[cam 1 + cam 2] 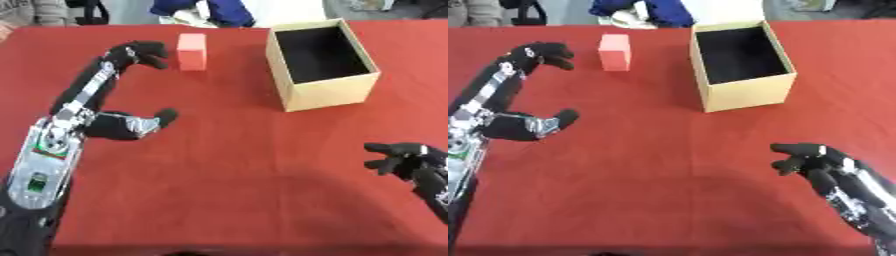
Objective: Pick up objects on the table and place them in the box.
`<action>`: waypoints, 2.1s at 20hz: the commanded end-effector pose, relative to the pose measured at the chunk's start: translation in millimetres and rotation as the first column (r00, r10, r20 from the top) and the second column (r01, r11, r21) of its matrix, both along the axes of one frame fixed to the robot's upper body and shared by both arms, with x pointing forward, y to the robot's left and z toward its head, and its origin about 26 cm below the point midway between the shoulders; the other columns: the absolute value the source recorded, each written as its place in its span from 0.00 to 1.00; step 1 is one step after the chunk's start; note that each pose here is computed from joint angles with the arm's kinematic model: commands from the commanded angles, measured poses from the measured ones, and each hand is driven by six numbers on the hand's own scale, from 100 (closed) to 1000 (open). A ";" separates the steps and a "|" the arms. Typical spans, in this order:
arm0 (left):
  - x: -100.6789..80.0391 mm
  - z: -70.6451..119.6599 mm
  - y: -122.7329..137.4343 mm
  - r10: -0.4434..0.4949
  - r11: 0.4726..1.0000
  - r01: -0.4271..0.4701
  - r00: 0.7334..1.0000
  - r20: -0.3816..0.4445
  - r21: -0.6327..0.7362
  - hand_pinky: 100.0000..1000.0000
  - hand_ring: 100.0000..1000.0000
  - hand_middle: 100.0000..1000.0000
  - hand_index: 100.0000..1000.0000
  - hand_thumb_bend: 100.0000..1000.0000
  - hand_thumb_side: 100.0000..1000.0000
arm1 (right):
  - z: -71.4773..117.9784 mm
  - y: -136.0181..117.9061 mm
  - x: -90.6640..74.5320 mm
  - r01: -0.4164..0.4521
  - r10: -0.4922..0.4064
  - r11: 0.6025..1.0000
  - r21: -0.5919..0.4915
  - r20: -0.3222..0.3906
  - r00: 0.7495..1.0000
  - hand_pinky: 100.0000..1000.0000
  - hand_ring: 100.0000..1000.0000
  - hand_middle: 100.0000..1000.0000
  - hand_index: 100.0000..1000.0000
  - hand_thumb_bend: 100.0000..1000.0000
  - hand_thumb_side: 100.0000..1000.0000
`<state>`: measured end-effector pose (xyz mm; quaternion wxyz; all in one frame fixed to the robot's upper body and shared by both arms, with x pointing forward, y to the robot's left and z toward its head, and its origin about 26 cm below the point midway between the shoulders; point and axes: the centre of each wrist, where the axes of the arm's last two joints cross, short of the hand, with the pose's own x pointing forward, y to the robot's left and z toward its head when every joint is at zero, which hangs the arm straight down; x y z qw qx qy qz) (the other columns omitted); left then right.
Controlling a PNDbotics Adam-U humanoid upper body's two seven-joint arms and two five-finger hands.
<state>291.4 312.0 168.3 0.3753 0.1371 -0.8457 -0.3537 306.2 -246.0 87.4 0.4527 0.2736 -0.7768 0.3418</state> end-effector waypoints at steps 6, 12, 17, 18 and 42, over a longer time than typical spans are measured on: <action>6.4 38.4 23.2 0.002 0.987 -0.021 0.993 0.117 0.161 1.00 0.73 0.75 0.88 0.50 0.00 | 6.5 -5.1 -1.1 0.004 -0.003 1.000 -0.024 0.021 1.000 0.83 0.94 0.54 0.81 0.00 0.48; 21.6 60.5 42.6 0.021 0.970 -0.062 0.985 0.172 0.234 1.00 0.73 0.75 0.88 0.53 0.00 | 4.6 -6.4 -2.0 0.006 -0.006 1.000 -0.030 0.010 1.000 0.83 0.94 0.54 0.82 0.00 0.49; 37.9 81.3 55.0 0.079 0.933 -0.137 0.980 0.182 0.334 0.98 0.73 0.75 0.88 0.60 0.00 | 1.9 -7.1 -3.0 -0.004 0.003 0.999 -0.046 -0.007 1.000 0.83 0.94 0.54 0.82 0.00 0.49; 42.1 88.1 58.3 0.097 0.923 -0.160 0.977 0.190 0.350 0.97 0.73 0.75 0.88 0.60 0.00 | 1.7 -6.4 -3.0 -0.008 0.007 0.999 -0.046 -0.008 1.000 0.83 0.94 0.54 0.82 0.00 0.49; 145.1 95.4 74.5 0.251 0.824 -0.283 0.959 0.131 0.491 0.97 0.73 0.76 0.88 0.60 0.10 | 1.1 -3.8 -3.3 -0.043 0.042 0.998 -0.056 -0.012 0.999 0.83 0.94 0.54 0.82 0.00 0.48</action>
